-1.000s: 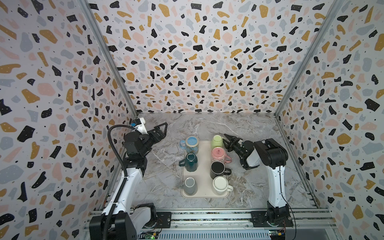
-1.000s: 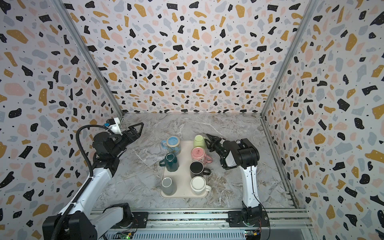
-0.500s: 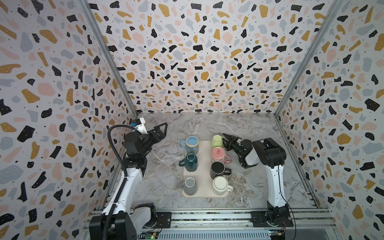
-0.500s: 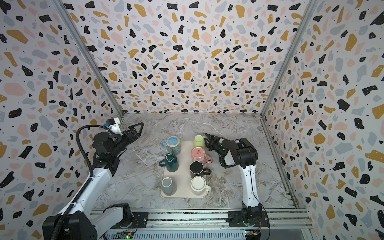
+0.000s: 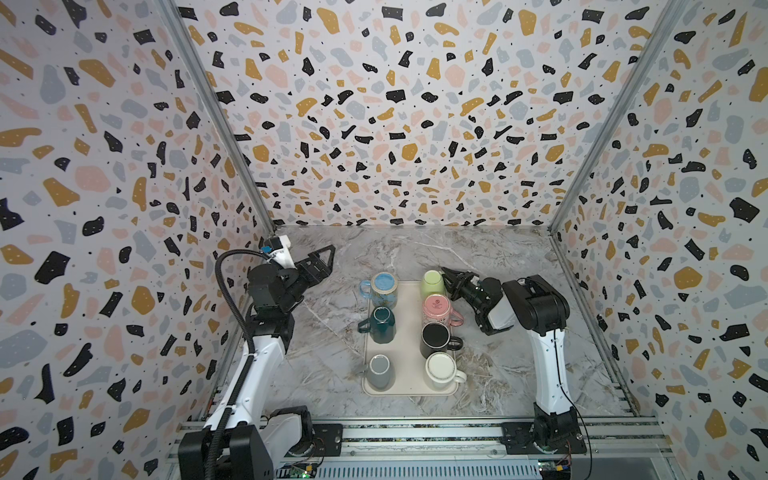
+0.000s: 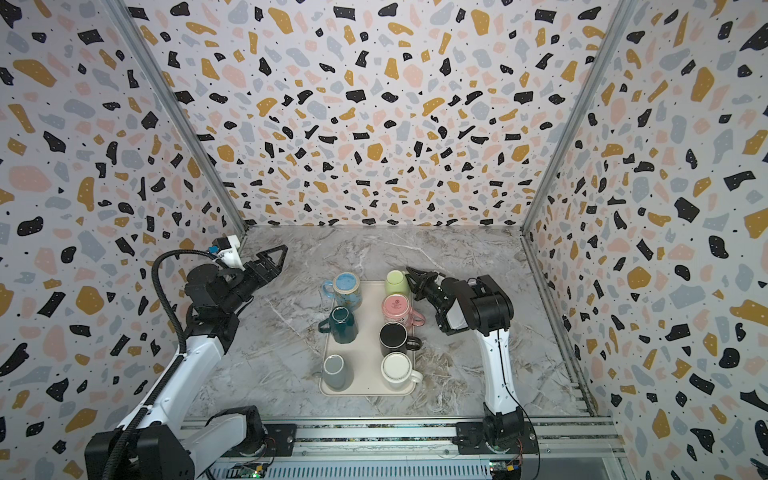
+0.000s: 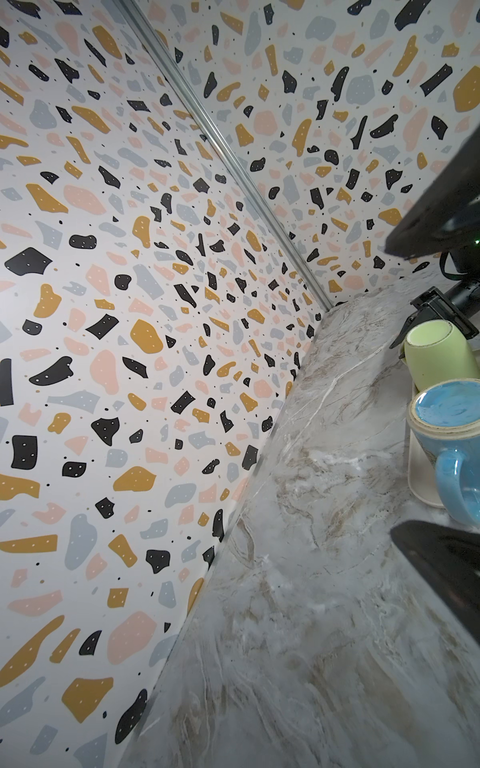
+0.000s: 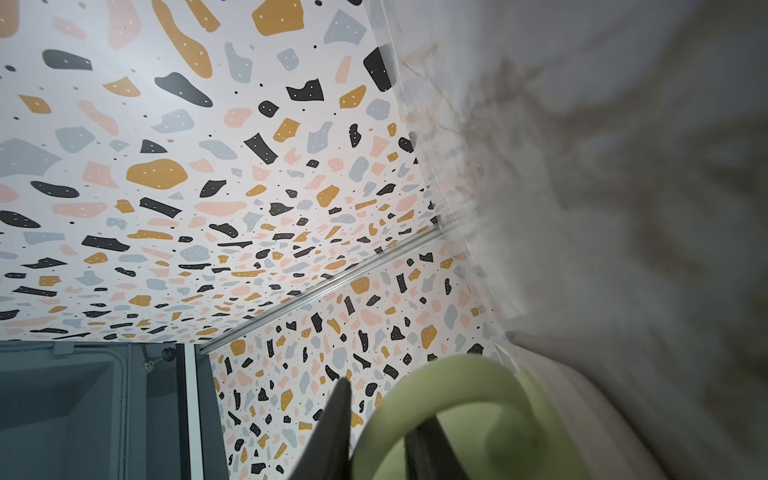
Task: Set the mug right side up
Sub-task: 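Close the right gripper on the light green mug's handle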
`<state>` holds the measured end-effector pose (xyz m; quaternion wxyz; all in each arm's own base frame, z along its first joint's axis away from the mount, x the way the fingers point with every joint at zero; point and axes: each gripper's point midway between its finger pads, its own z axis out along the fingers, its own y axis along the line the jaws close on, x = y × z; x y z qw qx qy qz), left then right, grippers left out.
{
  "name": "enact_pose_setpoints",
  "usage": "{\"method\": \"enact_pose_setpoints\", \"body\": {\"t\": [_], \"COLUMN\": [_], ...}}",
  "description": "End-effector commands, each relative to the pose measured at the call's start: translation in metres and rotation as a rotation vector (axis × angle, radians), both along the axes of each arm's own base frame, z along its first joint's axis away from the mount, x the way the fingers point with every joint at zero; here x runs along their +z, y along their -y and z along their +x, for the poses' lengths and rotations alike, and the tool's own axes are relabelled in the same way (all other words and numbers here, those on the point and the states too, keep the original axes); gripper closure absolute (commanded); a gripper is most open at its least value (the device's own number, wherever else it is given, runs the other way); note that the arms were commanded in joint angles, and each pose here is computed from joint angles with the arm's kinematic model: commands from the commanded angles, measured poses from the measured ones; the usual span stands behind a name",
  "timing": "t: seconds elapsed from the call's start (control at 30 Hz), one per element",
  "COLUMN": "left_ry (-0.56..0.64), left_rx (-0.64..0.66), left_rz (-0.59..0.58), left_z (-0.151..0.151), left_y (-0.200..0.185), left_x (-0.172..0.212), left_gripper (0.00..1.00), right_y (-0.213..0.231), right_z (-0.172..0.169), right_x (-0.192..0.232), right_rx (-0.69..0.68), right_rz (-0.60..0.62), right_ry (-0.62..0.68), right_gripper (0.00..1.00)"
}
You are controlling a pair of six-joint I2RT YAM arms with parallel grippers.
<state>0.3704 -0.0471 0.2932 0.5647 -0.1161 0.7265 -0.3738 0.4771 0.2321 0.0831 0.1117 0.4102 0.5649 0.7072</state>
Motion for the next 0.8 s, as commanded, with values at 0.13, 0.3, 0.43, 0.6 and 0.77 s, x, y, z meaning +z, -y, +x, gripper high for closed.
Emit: {"method": "enact_pose_setpoints", "body": {"t": [0.13,0.3,0.43,0.6,0.77], "left_ry": [0.058,0.057,0.057,0.058,0.057], "left_rx": [-0.005,-0.006,-0.007,-0.005,-0.007], "left_rz": [0.009,0.009,0.009,0.008,0.006], "left_z": [0.0014,0.0017,0.0020,0.0021,0.0013], "left_y": [-0.0004,-0.0004,-0.0003,-0.0004,-0.0001], "left_x": [0.0184,0.0182,0.0181,0.0184,0.0180], "left_gripper": [0.00,0.00,0.00,0.00,0.00], "right_y": [-0.0024,-0.0036,-0.0054,-0.0073,-0.0091], "right_z": [0.0030,0.0025,0.0023,0.0022,0.0025], "right_x": [-0.0035,-0.0057,-0.0045,-0.0023,0.0019], "right_rx": [0.001,0.006,0.013,0.024,0.031], "right_rz": [0.063,0.065,0.068,0.072,0.074], "right_ry": [-0.056,-0.057,-0.050,-0.036,-0.014], "right_gripper": [0.84,0.90,0.95,1.00,1.00]}}
